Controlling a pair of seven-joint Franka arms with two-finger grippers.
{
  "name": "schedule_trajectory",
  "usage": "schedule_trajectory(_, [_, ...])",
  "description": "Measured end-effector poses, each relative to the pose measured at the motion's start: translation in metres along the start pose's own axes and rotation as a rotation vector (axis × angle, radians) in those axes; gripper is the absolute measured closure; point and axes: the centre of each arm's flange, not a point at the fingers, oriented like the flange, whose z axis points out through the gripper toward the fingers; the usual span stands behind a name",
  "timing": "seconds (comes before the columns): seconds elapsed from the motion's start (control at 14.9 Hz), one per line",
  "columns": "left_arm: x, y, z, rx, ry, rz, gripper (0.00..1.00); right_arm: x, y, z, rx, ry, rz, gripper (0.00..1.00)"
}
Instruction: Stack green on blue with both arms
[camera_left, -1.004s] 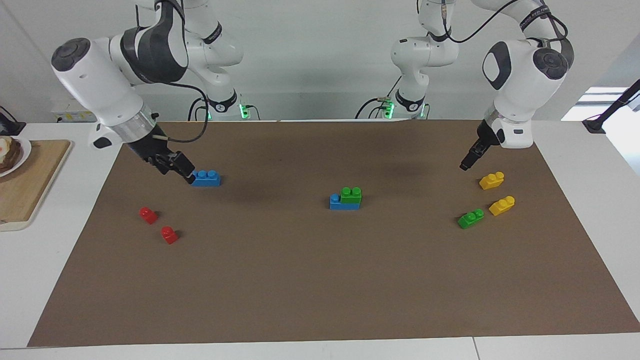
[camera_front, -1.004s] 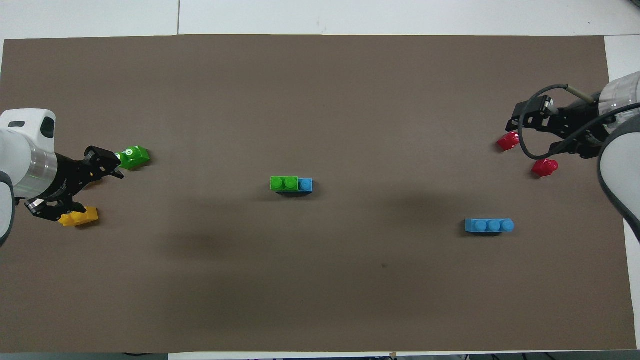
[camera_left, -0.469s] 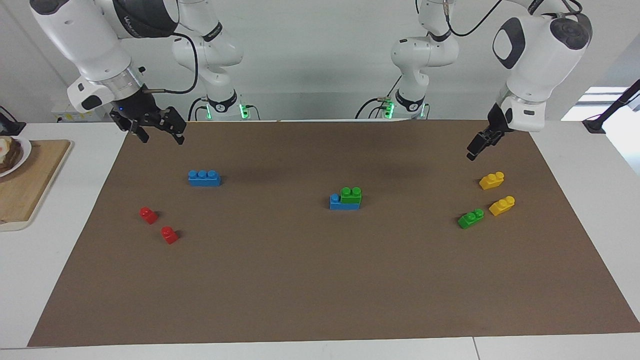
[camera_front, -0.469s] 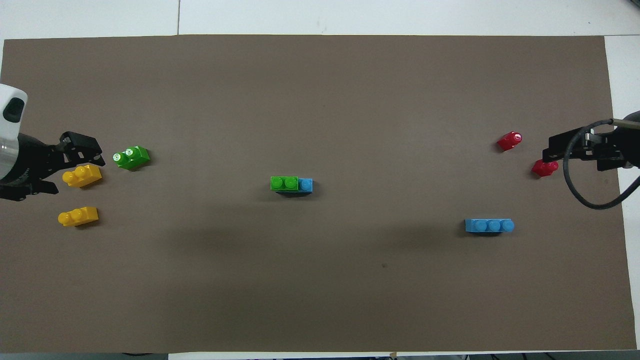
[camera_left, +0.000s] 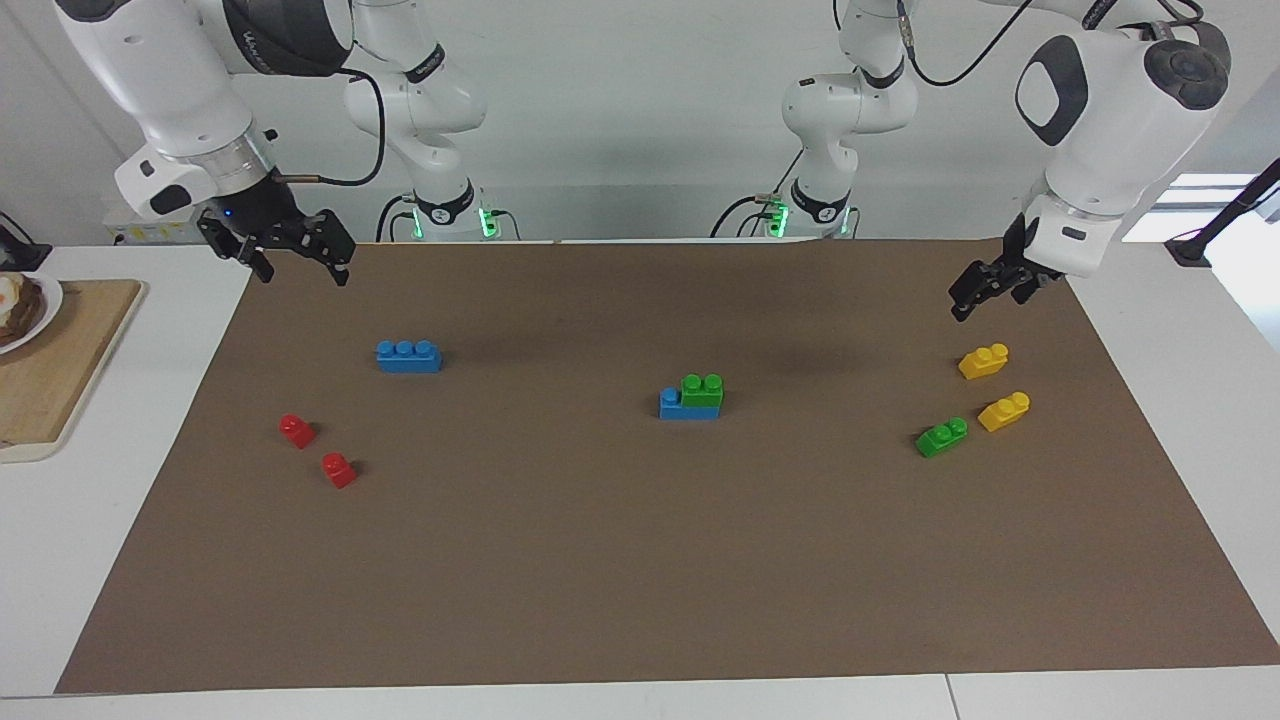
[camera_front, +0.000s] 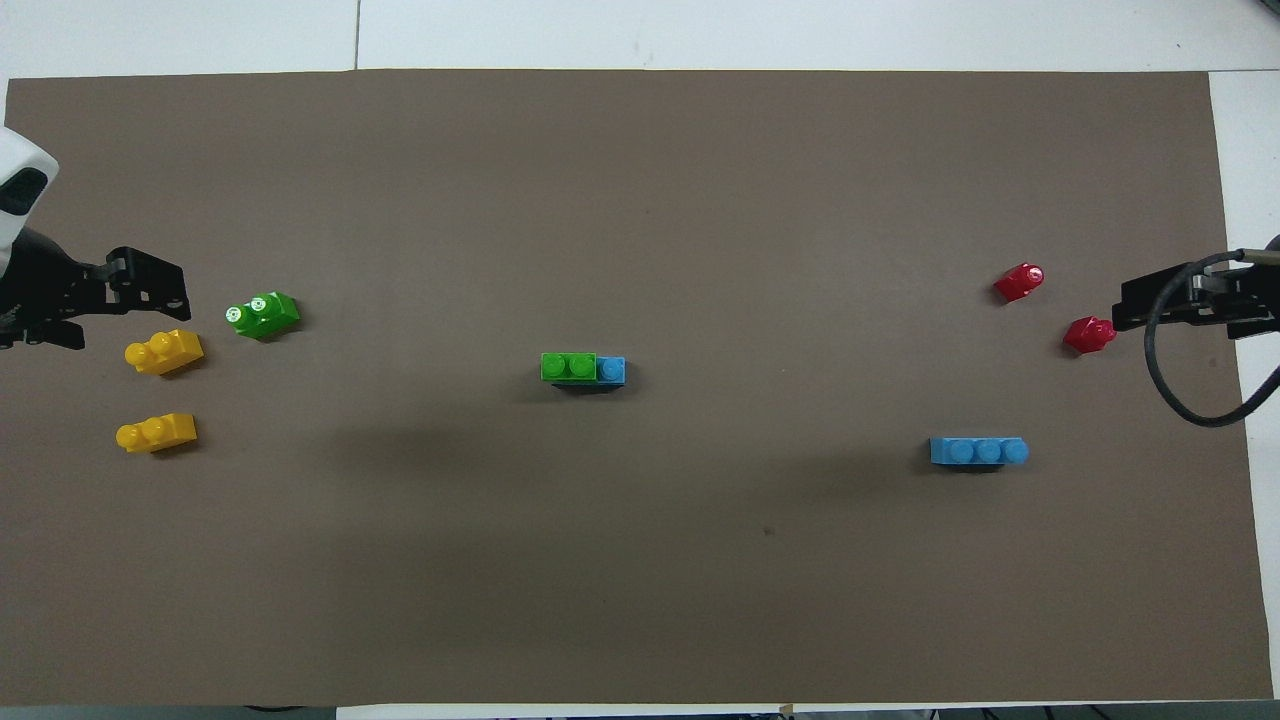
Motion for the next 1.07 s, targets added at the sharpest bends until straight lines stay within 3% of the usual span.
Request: schedule_trajectory(1.07, [-0.004, 0.003, -0.008, 0.002, -0.007, 0.034, 0.00, 0.005, 0.012, -0.005, -0.002, 0.047, 0.005, 0.00])
